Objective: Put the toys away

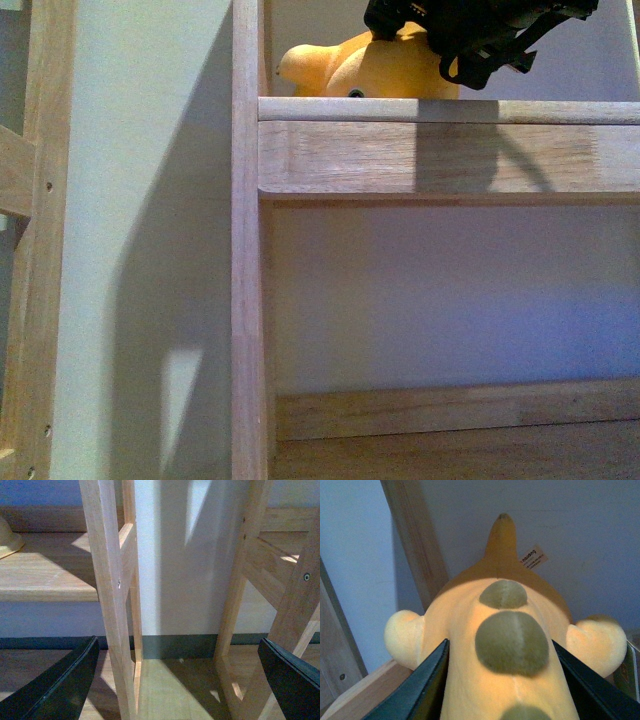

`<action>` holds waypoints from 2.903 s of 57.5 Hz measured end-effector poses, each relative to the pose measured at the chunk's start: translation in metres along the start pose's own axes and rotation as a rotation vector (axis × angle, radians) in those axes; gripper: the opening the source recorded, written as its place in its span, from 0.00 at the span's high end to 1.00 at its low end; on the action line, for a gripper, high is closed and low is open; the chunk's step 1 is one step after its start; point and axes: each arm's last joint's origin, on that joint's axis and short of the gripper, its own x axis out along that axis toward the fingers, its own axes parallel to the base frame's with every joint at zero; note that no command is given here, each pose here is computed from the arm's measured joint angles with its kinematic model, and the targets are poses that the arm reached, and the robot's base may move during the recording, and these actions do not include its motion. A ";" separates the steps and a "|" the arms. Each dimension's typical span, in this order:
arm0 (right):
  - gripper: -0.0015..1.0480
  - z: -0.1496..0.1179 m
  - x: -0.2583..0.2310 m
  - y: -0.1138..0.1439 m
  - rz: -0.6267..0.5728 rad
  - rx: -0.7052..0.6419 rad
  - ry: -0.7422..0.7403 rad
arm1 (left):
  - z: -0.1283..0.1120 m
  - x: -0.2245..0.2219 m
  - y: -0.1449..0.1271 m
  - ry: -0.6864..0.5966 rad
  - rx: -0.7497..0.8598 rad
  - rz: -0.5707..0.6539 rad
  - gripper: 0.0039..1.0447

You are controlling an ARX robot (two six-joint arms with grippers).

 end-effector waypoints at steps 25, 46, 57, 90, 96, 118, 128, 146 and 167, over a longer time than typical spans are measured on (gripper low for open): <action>0.06 0.010 0.000 -0.008 -0.043 -0.048 -0.025 | 0.000 0.000 0.000 0.000 0.000 0.000 0.06; 0.06 0.041 -0.010 0.002 -0.048 -0.168 -0.139 | 0.000 0.000 0.000 0.000 0.000 0.000 0.06; 0.06 0.061 -0.018 0.008 -0.051 -0.181 -0.210 | 0.000 0.000 0.000 0.000 0.000 0.000 0.06; 0.06 0.116 -0.158 0.002 -0.298 -0.342 -0.353 | 0.000 0.000 0.000 0.000 0.000 0.000 0.06; 0.06 0.116 -0.189 -0.007 -0.352 -0.361 -0.337 | 0.000 0.000 0.000 0.000 0.000 0.000 0.06; 0.06 0.081 -0.286 -0.029 -0.420 -0.368 -0.311 | 0.000 0.000 0.000 0.000 0.000 0.000 0.06; 0.06 0.023 -0.302 -0.043 -0.430 -0.311 -0.223 | 0.000 0.000 0.000 0.000 0.000 0.000 0.06; 0.06 -0.089 -0.344 -0.069 -0.482 -0.187 -0.077 | 0.000 0.000 0.000 0.000 0.000 0.000 0.06; 0.06 -0.151 -0.373 -0.098 -0.526 -0.195 0.053 | 0.000 0.000 0.000 0.000 0.000 0.000 0.06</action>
